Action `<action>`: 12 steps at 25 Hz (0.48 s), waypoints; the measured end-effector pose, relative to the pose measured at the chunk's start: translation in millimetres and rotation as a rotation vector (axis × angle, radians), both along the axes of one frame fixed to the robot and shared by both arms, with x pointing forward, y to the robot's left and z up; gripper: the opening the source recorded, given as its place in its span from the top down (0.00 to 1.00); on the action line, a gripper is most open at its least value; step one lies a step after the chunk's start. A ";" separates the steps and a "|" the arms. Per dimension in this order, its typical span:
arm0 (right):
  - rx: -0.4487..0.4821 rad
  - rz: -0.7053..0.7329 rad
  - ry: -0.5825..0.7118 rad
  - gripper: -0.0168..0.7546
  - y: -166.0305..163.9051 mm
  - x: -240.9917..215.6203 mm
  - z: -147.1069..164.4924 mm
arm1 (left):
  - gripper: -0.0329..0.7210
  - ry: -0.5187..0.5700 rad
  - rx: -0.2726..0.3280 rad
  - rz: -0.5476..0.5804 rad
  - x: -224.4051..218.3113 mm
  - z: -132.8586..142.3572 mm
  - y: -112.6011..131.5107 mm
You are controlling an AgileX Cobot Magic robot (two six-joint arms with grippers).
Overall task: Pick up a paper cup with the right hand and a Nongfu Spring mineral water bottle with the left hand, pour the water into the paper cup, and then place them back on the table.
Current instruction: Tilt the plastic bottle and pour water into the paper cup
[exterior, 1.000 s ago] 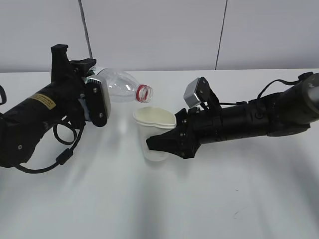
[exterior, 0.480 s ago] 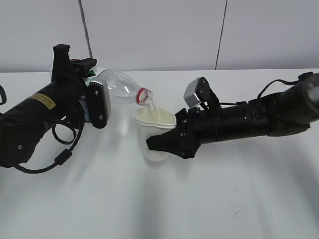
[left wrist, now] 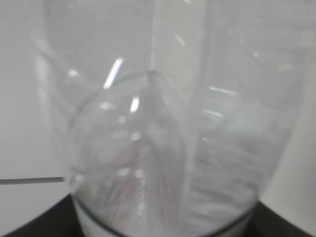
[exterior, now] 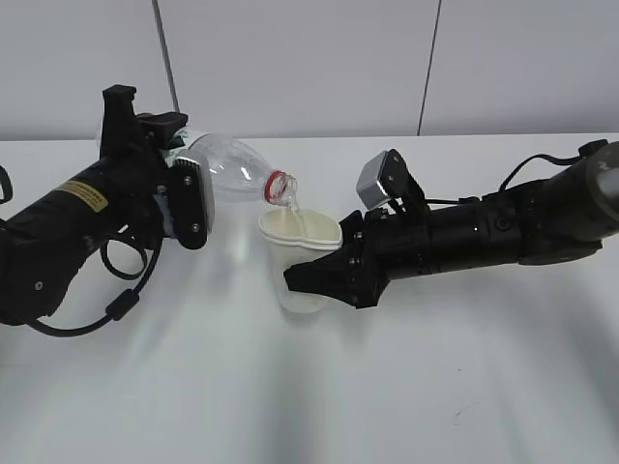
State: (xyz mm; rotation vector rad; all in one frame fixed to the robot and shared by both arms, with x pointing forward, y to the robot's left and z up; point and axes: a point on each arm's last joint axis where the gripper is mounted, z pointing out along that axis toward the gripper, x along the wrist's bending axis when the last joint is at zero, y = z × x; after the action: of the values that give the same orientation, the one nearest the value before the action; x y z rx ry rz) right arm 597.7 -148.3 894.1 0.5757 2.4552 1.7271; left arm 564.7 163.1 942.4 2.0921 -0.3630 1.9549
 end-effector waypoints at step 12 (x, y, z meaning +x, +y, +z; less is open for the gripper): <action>-0.001 0.000 0.000 0.38 0.0 0.0 0.0 | 0.47 -0.002 0.001 0.008 0.3 0.1 0.7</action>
State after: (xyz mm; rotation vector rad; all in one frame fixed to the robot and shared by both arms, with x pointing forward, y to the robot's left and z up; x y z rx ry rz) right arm 597.8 -148.4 894.1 0.5761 2.4554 1.7263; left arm 565.0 163.8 942.6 2.0954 -0.3563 1.9617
